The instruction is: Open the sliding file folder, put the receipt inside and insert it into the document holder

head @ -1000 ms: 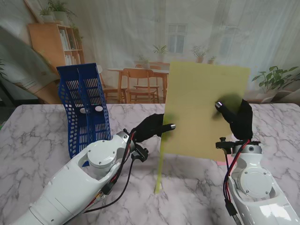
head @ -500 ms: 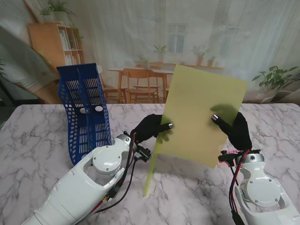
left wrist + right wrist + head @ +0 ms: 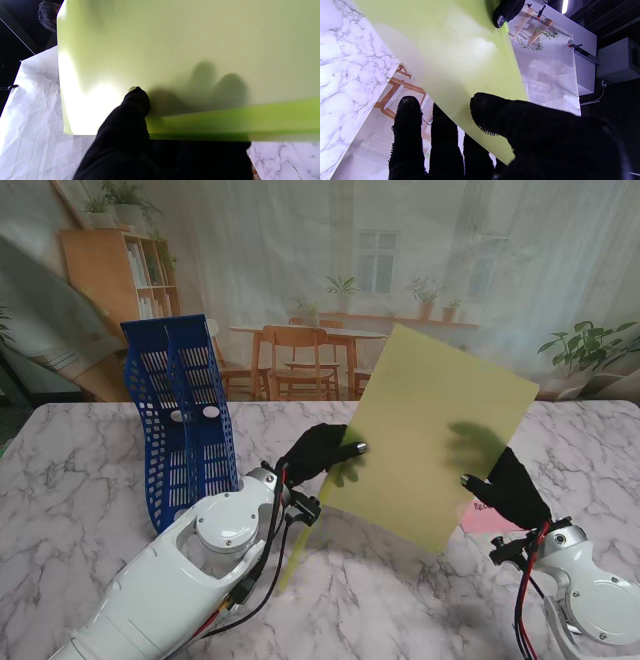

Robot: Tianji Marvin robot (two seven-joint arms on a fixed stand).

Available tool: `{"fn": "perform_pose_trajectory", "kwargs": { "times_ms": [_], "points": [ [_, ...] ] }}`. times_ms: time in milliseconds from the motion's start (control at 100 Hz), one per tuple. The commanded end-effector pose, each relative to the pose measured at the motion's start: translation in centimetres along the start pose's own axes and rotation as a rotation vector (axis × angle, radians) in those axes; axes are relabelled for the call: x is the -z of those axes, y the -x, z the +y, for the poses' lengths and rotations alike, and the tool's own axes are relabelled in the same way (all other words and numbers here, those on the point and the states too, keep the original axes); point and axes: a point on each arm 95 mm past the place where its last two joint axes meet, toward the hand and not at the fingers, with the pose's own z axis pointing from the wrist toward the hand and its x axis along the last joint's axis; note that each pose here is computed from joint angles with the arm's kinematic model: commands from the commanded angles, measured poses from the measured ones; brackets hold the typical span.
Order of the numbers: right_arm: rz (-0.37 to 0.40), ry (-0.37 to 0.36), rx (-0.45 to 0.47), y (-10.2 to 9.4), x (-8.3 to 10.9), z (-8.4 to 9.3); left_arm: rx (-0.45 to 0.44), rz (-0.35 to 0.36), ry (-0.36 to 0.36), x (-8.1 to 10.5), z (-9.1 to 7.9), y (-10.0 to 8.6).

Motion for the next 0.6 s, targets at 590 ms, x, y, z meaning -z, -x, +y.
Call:
{"fn": "perform_pose_trajectory", "kwargs": {
  "times_ms": [590],
  "points": [
    [-0.138, -0.245, 0.176, 3.4, 3.5, -0.6, 0.075, 0.065, -0.032, -0.3, 0.3, -1.9]
  ]
}}
